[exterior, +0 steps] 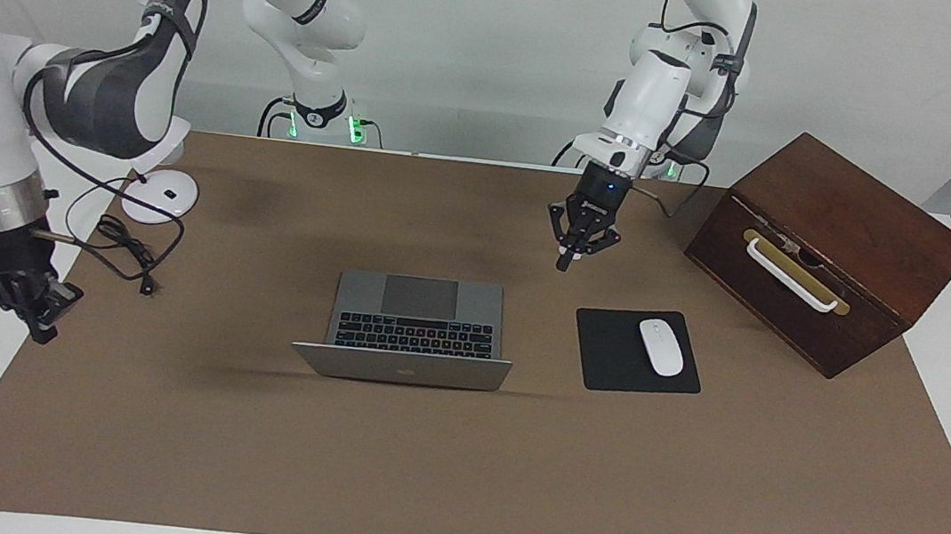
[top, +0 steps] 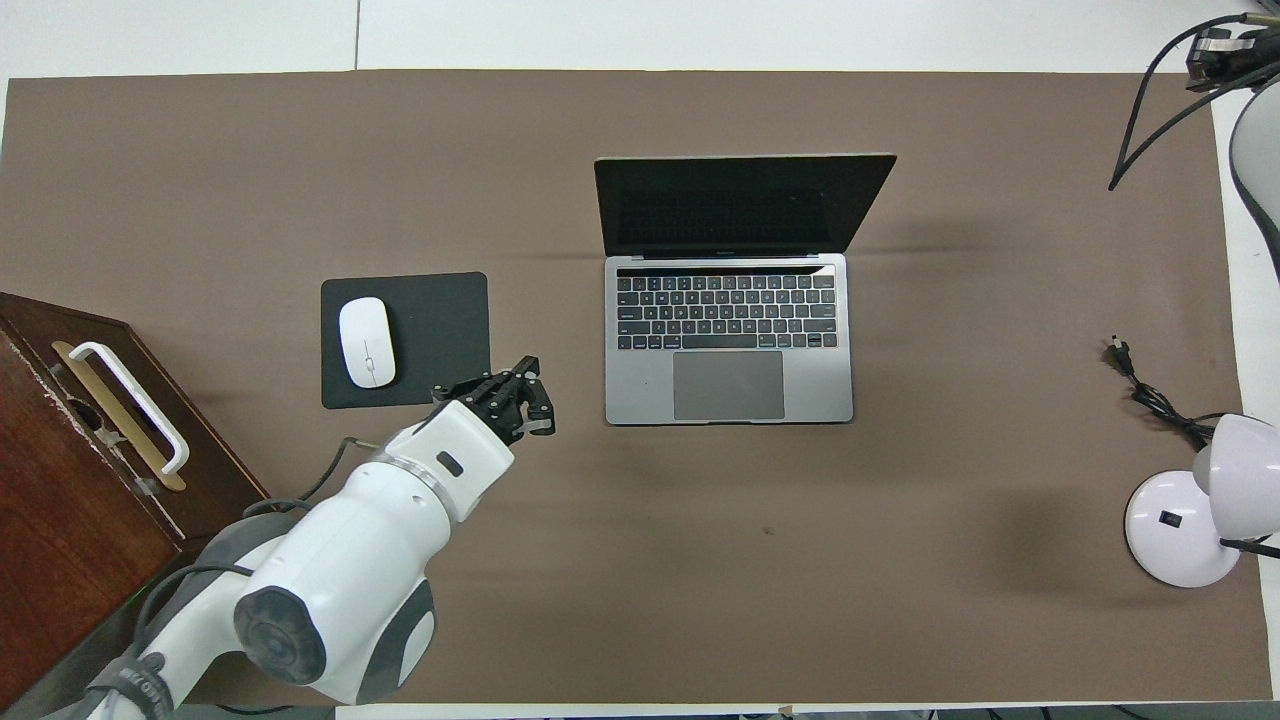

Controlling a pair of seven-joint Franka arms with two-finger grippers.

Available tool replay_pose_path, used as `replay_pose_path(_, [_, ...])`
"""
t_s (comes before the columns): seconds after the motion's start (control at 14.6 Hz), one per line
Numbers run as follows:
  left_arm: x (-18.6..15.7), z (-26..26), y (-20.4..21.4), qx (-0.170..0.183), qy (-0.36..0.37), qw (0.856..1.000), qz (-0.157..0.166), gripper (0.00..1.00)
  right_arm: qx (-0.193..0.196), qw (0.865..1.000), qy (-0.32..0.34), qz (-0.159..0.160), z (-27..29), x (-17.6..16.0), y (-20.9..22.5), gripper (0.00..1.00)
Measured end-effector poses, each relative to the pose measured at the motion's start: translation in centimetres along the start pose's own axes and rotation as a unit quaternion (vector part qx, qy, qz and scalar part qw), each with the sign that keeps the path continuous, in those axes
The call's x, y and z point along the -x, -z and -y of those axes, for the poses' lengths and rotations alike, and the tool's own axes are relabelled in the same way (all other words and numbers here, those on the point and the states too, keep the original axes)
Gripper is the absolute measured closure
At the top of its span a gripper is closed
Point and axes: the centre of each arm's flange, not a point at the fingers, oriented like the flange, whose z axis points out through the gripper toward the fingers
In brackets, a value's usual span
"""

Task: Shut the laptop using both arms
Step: 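Move the left gripper to the laptop's near edge while the right arm rises, then hold the laptop base with the left gripper while the right gripper reaches the screen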

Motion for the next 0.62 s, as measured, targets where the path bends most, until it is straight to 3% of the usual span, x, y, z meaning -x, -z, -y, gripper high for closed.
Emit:
replay_pose_path(0.21, [2.6,-1.4,-3.1,0.014,-0.017,1.000,-0.013,0.99,-0.006,1.000,0.009,-0.010,2.4,-0.8,-0.4,0.99])
replay_pose_path(0.62, [5.5,-3.1,-5.7,0.031,-0.038,0.998,-0.026,0.99,-0.026,0.999,-0.033,-0.017,9.9,-0.9,-1.8,0.99])
